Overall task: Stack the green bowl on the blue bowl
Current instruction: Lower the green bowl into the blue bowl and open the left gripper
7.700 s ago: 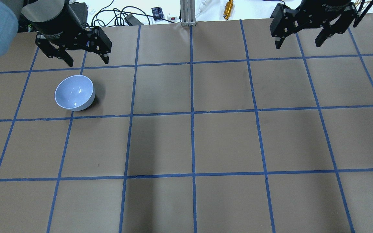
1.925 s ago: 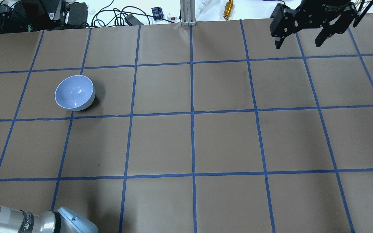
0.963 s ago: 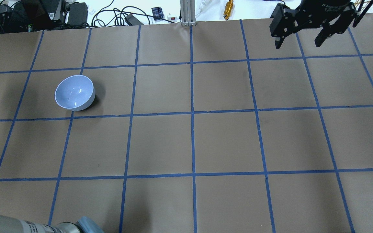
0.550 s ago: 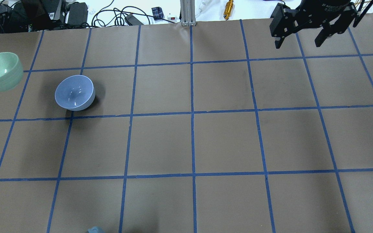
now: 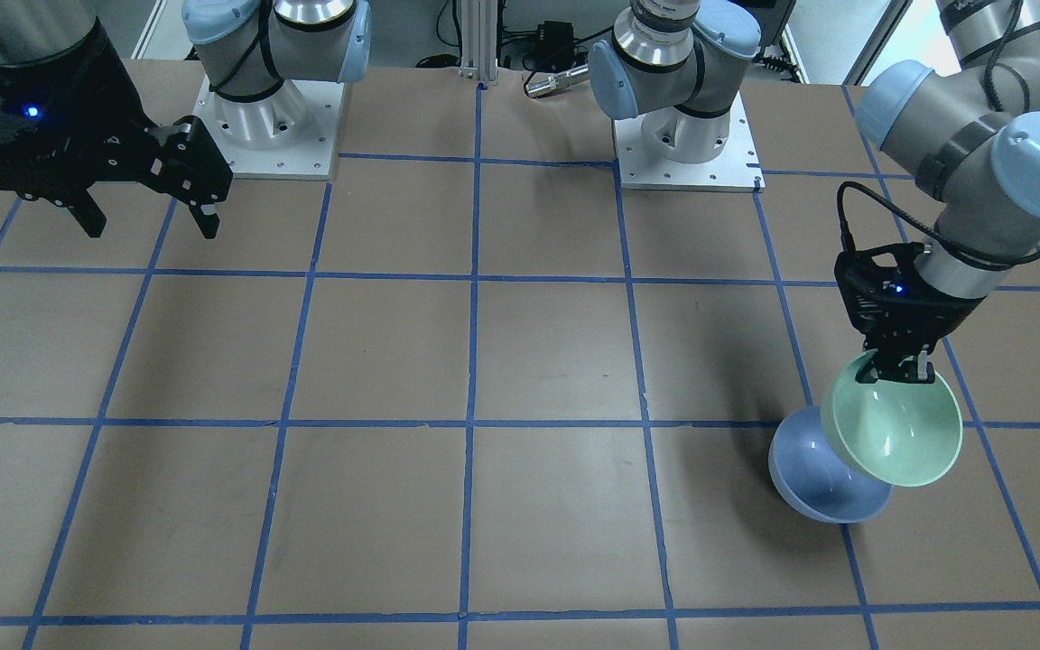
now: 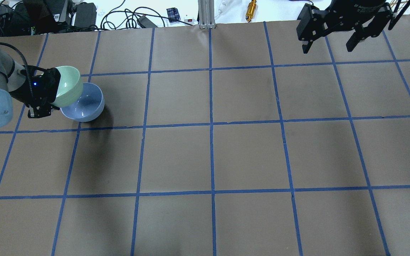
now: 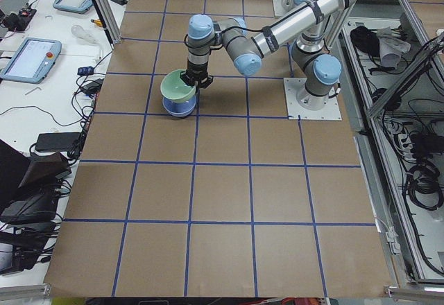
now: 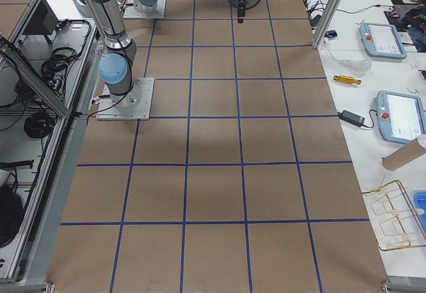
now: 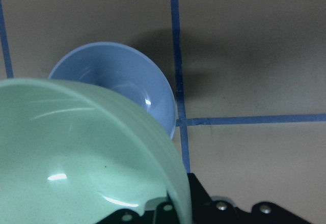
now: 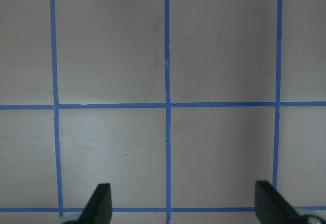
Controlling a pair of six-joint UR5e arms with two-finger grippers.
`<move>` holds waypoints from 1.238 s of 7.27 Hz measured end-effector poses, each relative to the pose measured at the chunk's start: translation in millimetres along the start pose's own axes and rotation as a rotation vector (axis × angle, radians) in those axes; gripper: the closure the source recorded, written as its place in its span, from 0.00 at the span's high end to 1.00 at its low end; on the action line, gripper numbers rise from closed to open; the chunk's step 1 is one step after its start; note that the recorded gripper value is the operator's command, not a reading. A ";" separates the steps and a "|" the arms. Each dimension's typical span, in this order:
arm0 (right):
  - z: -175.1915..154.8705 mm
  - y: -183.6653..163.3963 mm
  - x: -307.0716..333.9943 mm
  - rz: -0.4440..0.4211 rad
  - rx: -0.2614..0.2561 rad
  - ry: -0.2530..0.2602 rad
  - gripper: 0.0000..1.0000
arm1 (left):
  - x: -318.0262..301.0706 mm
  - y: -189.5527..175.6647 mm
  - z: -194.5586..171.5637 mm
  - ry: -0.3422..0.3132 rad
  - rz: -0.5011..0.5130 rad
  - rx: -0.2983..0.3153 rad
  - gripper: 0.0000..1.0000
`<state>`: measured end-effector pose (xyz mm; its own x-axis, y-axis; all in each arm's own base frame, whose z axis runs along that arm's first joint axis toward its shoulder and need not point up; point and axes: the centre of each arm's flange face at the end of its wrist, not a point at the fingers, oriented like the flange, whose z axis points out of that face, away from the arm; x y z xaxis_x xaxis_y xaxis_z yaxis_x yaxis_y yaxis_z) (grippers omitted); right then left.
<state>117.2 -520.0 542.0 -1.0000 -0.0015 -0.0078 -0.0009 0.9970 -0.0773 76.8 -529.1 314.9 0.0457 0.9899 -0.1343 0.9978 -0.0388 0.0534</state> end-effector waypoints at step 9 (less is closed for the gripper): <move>0.6 -0.4 0.1 0.000 -0.001 0.001 1.00 | -3.9 -4.5 45.0 -0.034 -0.060 -0.010 1.00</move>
<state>117.0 -520.4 541.4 -1.0000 -0.0019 -0.0067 -0.0014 0.9971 -0.0760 74.3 -538.9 270.7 -0.0122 0.9853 -0.1706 0.9983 0.0217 0.0539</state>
